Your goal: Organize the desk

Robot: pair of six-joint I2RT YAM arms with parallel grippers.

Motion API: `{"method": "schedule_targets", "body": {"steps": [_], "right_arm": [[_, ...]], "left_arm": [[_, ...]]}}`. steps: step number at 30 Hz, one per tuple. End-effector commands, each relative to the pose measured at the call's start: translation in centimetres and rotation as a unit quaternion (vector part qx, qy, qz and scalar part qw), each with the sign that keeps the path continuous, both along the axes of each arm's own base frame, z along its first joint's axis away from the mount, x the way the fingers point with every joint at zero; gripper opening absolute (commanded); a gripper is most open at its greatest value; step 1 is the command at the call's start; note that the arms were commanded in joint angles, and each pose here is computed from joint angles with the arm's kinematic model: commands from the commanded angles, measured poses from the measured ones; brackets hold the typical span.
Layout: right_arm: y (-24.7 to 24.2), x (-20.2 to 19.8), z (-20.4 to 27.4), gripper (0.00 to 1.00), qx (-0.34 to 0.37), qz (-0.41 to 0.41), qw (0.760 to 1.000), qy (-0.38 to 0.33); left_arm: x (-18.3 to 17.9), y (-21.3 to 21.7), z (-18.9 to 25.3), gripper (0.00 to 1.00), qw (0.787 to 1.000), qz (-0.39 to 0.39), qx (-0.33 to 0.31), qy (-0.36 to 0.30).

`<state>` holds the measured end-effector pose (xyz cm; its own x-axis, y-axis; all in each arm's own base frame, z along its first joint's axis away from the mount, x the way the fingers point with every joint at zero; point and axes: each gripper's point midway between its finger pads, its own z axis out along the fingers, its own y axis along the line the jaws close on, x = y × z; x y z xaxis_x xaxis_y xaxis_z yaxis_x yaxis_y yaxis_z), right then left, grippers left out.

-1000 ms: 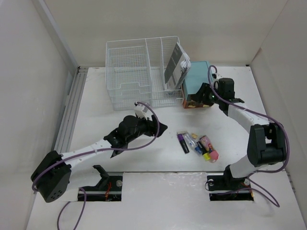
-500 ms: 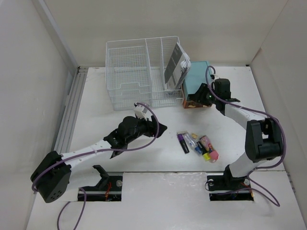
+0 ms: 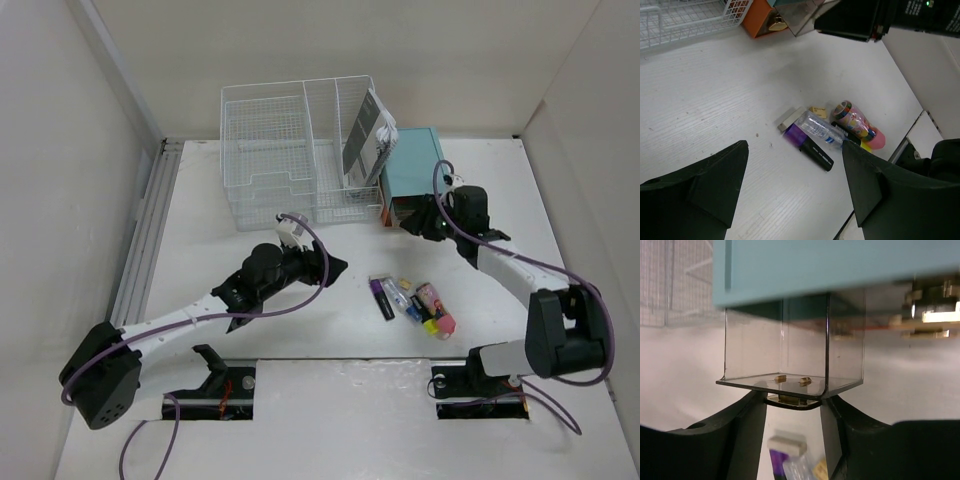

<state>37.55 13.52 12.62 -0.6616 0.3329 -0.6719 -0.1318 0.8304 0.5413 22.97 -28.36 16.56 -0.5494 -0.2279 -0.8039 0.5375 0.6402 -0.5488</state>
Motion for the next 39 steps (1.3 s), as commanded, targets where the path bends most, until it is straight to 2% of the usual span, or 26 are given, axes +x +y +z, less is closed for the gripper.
{"method": "schedule_targets", "body": {"steps": [1,5,7,9,12,17,19,24,28,29,31,32,33,34,35,36,38,39], "right_arm": [[0.0,-2.3,1.1,0.29,-0.023,0.032,0.999,-0.03],[-0.5,-5.6,-0.3,0.31,-0.038,0.058,0.998,0.0],[-0.4,-6.3,-0.2,0.36,-0.042,0.083,0.996,0.008],[-0.6,-7.0,-0.5,0.57,-0.046,0.098,0.994,0.021],[-0.2,-7.8,0.9,0.73,-0.034,0.124,0.992,0.007],[0.5,-9.9,3.0,0.74,-0.037,0.179,0.983,-0.024],[0.8,-10.8,3.3,0.7,-0.054,0.189,0.98,-0.025],[0.6,-11.3,6.7,0.63,-0.116,0.207,0.967,-0.091],[2.3,-11.7,10.4,0.56,-0.112,0.247,0.956,-0.115],[3.2,-12.6,11.2,0.56,-0.1,0.281,0.948,-0.109],[3.8,-11.3,14.6,0.56,-0.155,0.325,0.919,-0.158],[3.1,-10.5,14.7,0.56,-0.205,0.323,0.91,-0.158],[3.2,-11.5,14.1,0.57,-0.244,0.353,0.891,-0.145],[2.6,-11.0,13.9,0.63,-0.303,0.377,0.86,-0.164],[0.9,-10.4,13.0,0.68,-0.37,0.369,0.839,-0.154],[0.7,-10.6,11.7,0.71,-0.404,0.389,0.813,-0.153],[-1.8,-11.7,8.2,0.7,-0.467,0.423,0.763,-0.144],[-2.4,-12.3,7.0,0.67,-0.478,0.436,0.75,-0.138]], "left_arm": [[0.1,-0.1,1.9,0.73,0.999,0.002,-0.025,-0.022],[0.1,-0.1,1.9,0.73,0.999,0.002,-0.025,-0.022],[0.0,0.0,2.2,0.73,0.999,0.002,-0.028,-0.026],[0.0,0.0,2.5,0.73,0.999,0.002,-0.032,-0.029],[0.0,0.3,2.4,0.73,0.999,0.007,-0.031,-0.029],[-0.1,0.4,1.9,0.73,0.999,0.007,-0.028,-0.026],[-0.1,0.4,1.9,0.73,0.999,0.007,-0.028,-0.026],[-0.1,0.3,1.6,0.73,0.999,0.007,-0.024,-0.023],[-0.1,0.1,1.5,0.73,0.999,0.002,-0.025,-0.022],[-0.1,0.1,1.5,0.73,0.999,0.002,-0.025,-0.022],[-0.1,0.1,1.5,0.73,0.999,0.002,-0.025,-0.022],[-0.1,0.1,1.5,0.73,0.999,0.002,-0.025,-0.022],[-0.3,0.3,1.4,0.73,0.999,0.002,-0.026,-0.023],[-0.3,0.4,1.8,0.73,0.999,0.002,-0.029,-0.027],[-0.4,0.5,1.4,0.73,0.999,0.002,-0.026,-0.023],[-0.5,0.5,1.7,0.73,0.999,0.002,-0.029,-0.027],[-0.6,0.7,1.5,0.73,0.999,0.002,-0.029,-0.027],[-0.6,0.7,1.5,0.73,0.999,0.002,-0.029,-0.027]]}}
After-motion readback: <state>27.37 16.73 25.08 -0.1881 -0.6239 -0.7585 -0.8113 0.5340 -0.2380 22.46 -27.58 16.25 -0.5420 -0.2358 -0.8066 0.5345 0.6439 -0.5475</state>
